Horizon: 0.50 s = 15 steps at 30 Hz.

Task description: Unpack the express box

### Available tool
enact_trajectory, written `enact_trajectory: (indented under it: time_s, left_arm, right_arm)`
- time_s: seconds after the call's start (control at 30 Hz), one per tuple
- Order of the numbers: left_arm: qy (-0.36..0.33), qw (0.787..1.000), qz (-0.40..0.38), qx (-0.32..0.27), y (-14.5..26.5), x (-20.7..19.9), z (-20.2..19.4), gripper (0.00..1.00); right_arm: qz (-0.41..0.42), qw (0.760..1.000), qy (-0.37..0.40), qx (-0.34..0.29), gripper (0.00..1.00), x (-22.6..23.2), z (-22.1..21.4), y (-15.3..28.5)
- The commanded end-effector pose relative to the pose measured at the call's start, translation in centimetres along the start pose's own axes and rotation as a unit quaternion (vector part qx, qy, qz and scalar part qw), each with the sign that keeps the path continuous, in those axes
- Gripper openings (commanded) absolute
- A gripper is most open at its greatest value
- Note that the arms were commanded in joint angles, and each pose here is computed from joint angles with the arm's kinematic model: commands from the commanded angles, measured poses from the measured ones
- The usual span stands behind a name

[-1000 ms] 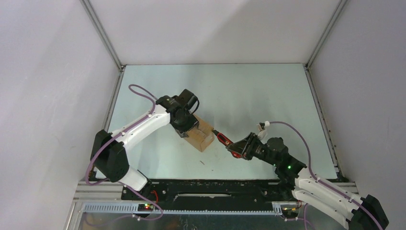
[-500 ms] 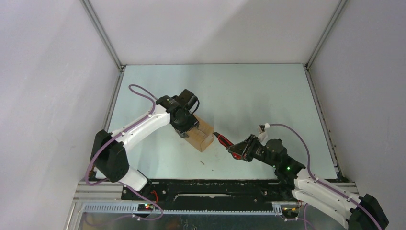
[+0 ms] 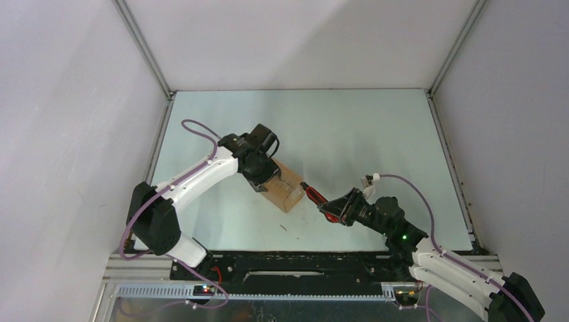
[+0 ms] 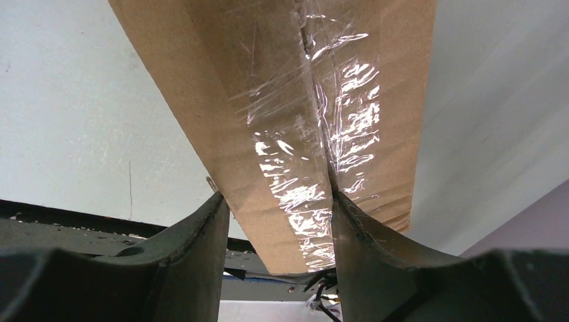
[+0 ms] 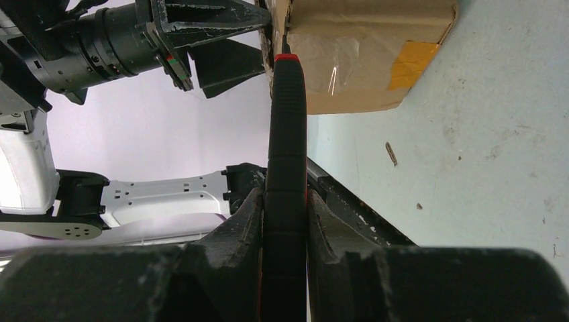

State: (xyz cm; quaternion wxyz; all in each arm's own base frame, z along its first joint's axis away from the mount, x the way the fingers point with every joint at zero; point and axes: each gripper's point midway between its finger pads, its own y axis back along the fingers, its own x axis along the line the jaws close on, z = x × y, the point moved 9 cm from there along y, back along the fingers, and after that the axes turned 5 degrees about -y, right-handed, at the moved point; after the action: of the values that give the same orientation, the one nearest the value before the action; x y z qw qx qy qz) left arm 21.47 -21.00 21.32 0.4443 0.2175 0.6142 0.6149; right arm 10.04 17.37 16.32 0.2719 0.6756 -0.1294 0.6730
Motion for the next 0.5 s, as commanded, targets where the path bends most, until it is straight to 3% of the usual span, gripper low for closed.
enact_trajectory:
  time_s: [0.0,0.47]
  left_arm:
    - [0.003,0.999,-0.044,0.006,1.3,-0.2,0.0,0.00]
    - [-0.001,0.998,-0.064,0.013,1.4,-0.6,0.0,0.00]
  right_arm:
    - [0.040,0.999,0.005,-0.010,0.00,1.3,0.1,0.2]
    - [0.070,0.997,0.009,0.036,0.00,2.4,-0.5,-0.2]
